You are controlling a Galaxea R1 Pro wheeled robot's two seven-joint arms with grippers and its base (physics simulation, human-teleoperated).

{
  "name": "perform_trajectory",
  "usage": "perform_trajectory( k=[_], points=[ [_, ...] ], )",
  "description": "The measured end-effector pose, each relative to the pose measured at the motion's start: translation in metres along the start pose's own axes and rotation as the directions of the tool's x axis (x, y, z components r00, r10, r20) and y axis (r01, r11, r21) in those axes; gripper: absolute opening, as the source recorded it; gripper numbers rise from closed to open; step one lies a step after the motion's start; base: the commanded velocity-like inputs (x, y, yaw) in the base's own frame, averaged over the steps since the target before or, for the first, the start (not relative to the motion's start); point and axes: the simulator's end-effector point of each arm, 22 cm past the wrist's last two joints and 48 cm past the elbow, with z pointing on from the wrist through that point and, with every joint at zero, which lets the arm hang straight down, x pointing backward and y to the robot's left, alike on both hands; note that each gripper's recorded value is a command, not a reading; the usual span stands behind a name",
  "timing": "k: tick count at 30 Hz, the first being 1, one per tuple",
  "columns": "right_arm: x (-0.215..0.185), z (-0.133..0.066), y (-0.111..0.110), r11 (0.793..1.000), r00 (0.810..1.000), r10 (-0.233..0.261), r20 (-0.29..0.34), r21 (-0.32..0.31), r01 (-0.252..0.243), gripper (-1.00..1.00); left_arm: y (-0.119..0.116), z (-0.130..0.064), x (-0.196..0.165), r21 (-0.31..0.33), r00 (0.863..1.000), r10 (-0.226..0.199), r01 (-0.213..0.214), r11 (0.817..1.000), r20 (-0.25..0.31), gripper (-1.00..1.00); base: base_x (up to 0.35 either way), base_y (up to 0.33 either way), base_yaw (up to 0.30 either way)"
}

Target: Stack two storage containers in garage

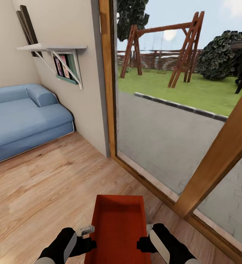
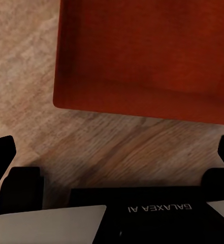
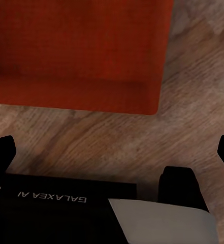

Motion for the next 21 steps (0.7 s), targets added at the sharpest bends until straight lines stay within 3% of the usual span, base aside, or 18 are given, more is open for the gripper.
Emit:
perform_trajectory(
  k=[21],
  points=[
    [0.004, 0.022, -0.002, 1.0, 1.0, 0.0, 0.0, -0.001, 0.0, 1.0, 0.005, 0.022, 0.004, 0.0, 1.0, 0.0, 0.0, 1.0, 0.0, 1.0, 0.0, 0.0, 0.0]
  ],
)
